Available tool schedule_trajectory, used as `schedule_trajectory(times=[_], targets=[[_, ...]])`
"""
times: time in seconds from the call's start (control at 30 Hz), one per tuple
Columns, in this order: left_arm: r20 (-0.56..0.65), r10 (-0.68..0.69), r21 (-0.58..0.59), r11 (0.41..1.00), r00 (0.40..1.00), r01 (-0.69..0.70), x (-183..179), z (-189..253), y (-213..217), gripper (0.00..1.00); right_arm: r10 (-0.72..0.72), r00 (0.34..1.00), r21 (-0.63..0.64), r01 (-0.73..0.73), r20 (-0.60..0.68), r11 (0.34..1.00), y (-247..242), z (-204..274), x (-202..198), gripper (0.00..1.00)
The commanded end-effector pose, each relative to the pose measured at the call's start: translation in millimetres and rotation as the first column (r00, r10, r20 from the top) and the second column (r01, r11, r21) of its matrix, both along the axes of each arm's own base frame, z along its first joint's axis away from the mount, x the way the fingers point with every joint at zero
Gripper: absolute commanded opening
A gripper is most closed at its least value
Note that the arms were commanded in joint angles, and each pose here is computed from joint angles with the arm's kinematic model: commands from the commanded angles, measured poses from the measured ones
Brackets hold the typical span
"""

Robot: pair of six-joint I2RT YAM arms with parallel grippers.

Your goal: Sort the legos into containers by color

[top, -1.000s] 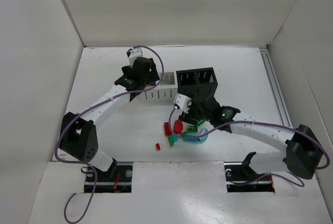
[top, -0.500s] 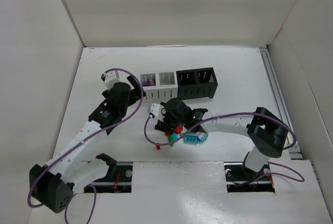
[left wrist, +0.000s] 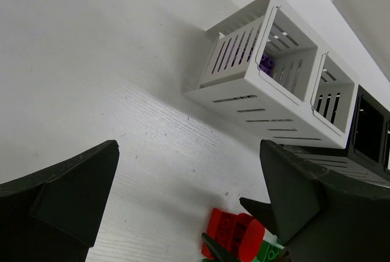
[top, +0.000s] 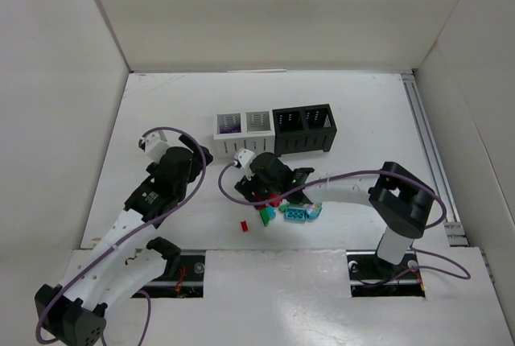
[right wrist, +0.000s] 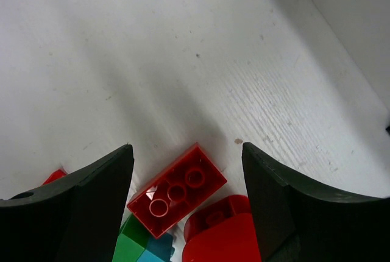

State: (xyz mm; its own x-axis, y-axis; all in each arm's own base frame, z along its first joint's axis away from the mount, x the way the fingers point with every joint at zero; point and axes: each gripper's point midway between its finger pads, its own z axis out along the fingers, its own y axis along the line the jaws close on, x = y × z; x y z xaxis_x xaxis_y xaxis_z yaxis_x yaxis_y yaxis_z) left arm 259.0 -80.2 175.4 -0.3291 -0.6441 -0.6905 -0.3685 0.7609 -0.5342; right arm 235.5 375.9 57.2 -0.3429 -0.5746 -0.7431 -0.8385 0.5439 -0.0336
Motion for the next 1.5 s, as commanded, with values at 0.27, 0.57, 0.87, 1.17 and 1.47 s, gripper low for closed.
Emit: schedule_trajectory(times=[0.27,0.57,0.87,1.17,1.47], targets=[[0.031,0.131,-0.052,0.990,0.991,-0.129,-5,5,18,1.00,-0.120,0.987,-0.035,0.117,-0.111,0.993,-13,-22,-15,0.71],[0.020,0.123,-0.051,0.991,0.992,-0.122,-6,0,17,1.00,-0.113,0.984,-0.042,0.108,-0.140,0.993,-10,-31,-23,0.48],[0.000,0.074,-0.068,0.995,0.997,-0.074,-12,-8,10,1.00,0.073,0.990,0.047,-0.079,0.118,0.996,23,49,6,0.21],[-0.039,-0.035,-0.060,0.998,0.999,0.032,-10,-24,-9,1.00,0.073,0.892,0.104,-0.133,0.447,0.986,7,176,65,0.21],[-0.086,-0.236,-0.066,0.971,0.968,0.231,-13,-47,-41,1.00,0.126,0.813,0.105,-0.224,0.568,0.969,17,219,141,0.24]])
